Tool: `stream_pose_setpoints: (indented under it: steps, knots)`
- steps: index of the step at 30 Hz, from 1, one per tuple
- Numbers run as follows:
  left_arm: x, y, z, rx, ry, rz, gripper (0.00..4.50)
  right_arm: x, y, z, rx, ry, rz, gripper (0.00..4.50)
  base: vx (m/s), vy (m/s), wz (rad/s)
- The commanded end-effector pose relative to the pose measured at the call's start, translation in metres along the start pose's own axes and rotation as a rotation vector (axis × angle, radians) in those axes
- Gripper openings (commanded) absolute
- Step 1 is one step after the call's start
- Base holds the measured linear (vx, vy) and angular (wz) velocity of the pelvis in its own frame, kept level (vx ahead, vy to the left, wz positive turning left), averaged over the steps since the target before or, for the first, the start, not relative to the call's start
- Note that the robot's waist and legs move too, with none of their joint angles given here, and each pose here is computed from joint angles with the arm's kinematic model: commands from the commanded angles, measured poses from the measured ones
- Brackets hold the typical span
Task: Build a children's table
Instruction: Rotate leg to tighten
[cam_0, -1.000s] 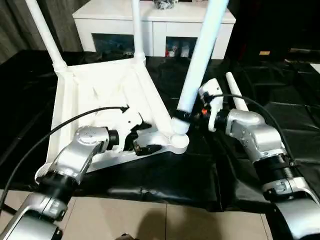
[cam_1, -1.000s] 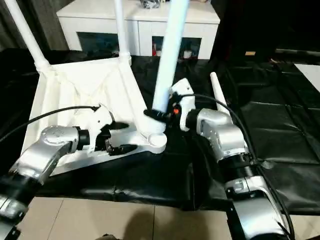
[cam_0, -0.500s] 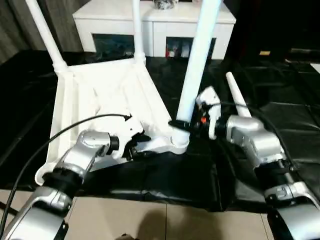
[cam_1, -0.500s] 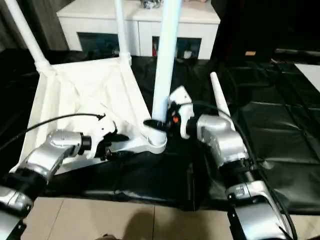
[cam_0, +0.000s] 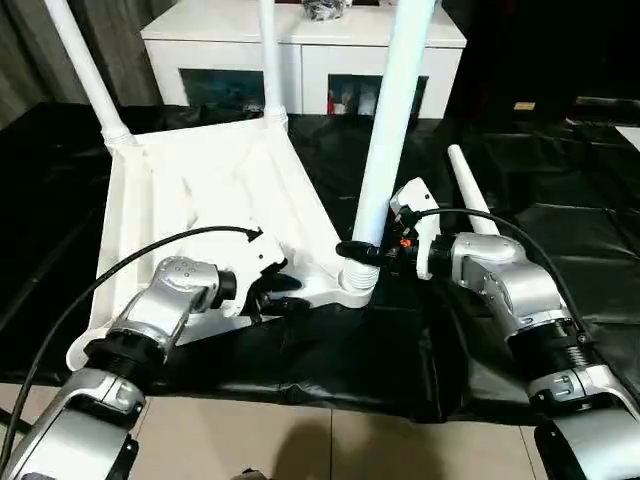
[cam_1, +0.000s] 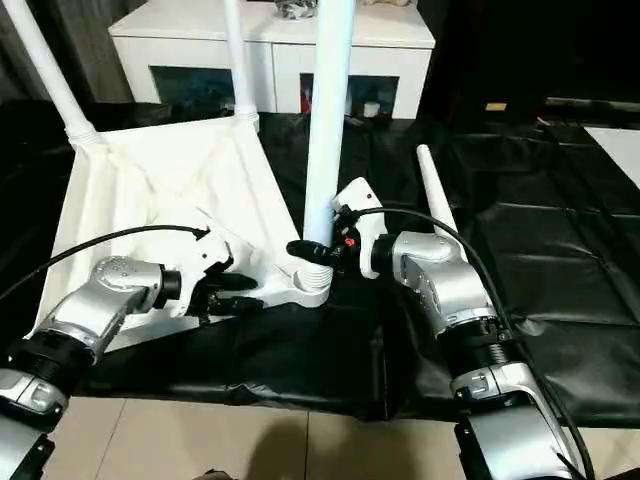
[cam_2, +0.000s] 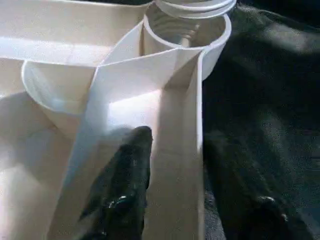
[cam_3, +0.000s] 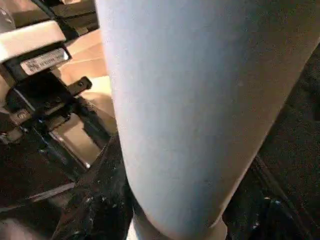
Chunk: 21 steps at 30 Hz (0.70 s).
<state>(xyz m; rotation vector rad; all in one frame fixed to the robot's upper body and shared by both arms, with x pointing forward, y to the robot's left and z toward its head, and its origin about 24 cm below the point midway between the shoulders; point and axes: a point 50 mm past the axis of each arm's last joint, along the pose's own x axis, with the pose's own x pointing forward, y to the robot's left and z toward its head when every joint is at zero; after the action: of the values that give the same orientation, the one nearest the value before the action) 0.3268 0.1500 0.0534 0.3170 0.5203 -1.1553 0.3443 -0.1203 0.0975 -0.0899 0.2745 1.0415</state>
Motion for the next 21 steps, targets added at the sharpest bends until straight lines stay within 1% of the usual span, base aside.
stream_pose_setpoints:
  steps: [1,6,7,8,9,11,12,15,17,19,21]
  knots:
    - [-0.001,-0.002,-0.009,-0.031,0.041,-0.011,1.56,0.000,-0.002,0.007,-0.025,-0.017,-0.007,1.88,0.000,0.000,0.00]
    - [-0.004,-0.005,-0.013,-0.041,0.078,-0.036,1.10,0.004,-0.002,0.005,-0.018,-0.017,-0.017,1.88,0.000,0.000,0.00]
    - [-0.004,-0.005,-0.014,-0.039,0.084,-0.039,1.10,0.004,-0.002,0.004,-0.015,-0.019,-0.018,1.88,0.000,0.000,0.00]
    - [-0.004,-0.006,-0.014,-0.036,0.088,-0.039,1.00,0.005,-0.003,0.005,-0.011,-0.022,-0.019,1.88,0.000,0.000,0.00]
    - [-0.005,-0.006,-0.014,-0.039,0.089,-0.037,0.80,0.006,-0.003,0.005,-0.009,-0.025,-0.019,1.88,0.000,0.000,0.00]
    - [-0.006,-0.006,-0.015,-0.038,0.097,-0.033,0.64,0.008,-0.002,0.005,-0.005,-0.029,-0.019,1.88,0.000,0.000,0.00]
    - [-0.006,-0.006,-0.015,-0.037,0.102,-0.032,0.64,0.008,-0.002,0.005,-0.005,-0.029,-0.019,1.88,0.000,0.000,0.00]
    - [-0.008,-0.008,-0.017,-0.038,0.108,-0.032,0.28,0.010,-0.002,0.005,-0.003,-0.031,-0.015,1.88,0.000,0.000,0.00]
    - [-0.008,-0.008,-0.018,-0.036,0.107,-0.032,0.25,0.011,-0.002,0.005,-0.002,-0.032,-0.013,1.88,0.000,0.000,0.00]
    - [-0.008,-0.008,-0.018,-0.032,0.105,-0.033,0.09,0.012,-0.002,0.005,0.000,-0.034,-0.010,1.88,0.000,0.000,0.00]
    - [-0.005,-0.011,-0.017,-0.020,0.081,-0.039,0.09,0.013,0.000,0.005,0.005,-0.035,-0.003,1.88,0.000,0.000,0.00]
